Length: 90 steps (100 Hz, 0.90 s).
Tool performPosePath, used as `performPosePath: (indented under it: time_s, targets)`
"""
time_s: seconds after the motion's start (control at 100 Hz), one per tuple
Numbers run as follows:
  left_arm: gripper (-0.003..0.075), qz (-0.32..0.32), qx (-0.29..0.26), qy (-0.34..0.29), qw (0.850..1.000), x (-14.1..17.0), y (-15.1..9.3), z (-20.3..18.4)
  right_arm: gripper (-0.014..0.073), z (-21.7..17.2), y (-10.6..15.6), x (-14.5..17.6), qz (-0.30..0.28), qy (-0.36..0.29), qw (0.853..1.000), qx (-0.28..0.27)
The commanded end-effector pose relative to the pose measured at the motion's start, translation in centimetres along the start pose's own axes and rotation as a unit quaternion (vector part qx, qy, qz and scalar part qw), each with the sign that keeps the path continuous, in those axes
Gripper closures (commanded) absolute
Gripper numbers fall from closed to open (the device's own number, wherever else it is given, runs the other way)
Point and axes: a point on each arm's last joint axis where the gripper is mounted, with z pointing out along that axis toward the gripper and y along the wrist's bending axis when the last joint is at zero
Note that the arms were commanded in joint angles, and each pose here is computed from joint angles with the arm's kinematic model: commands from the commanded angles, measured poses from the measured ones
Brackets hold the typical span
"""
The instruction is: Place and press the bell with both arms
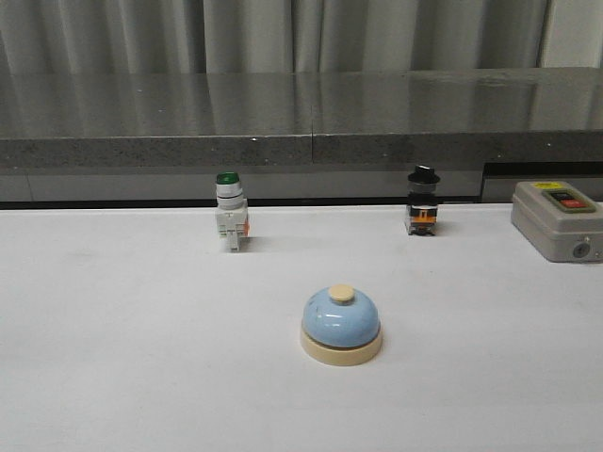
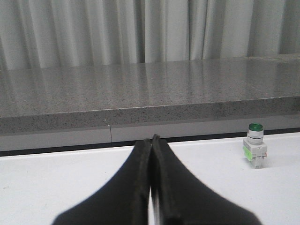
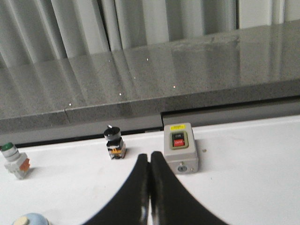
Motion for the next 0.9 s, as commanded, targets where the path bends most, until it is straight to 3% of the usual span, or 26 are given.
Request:
performPosePath:
  time_s: [0.0,0.23,0.42,0.67,0.89]
  targets:
    - [0.0741,-0.005,0.001,-0.031,1.000,0.9,-0.1,-0.1,0.0659,0.5,0.5,-2.6,0.001,0.018,1.000,0.004]
    - [0.0741,-0.005,0.001,-0.031,1.000,0.9,-0.1,-0.1,0.0659,3.2,1.2,-5.4,-0.021,0.166,0.986,0.026]
    - [0.0741,-0.005,0.001,-0.031,1.000,0.9,-0.1,-0.1,0.0659,6.1,1.5,-6.7,-0.034,0.295,0.954,0.042]
    - [0.0741,-0.005,0.001,-0.031,1.000,0.9,-0.1,-0.1,0.0659,9.8,1.6,-7.0,-0.029,0.352,0.934,0.048]
    - [0.0741,-0.005,0.001,-0.031,1.000,0.9,-0.1,-0.1,0.0659,12.9,3.0,-5.3,-0.027,0.385,0.923,0.006]
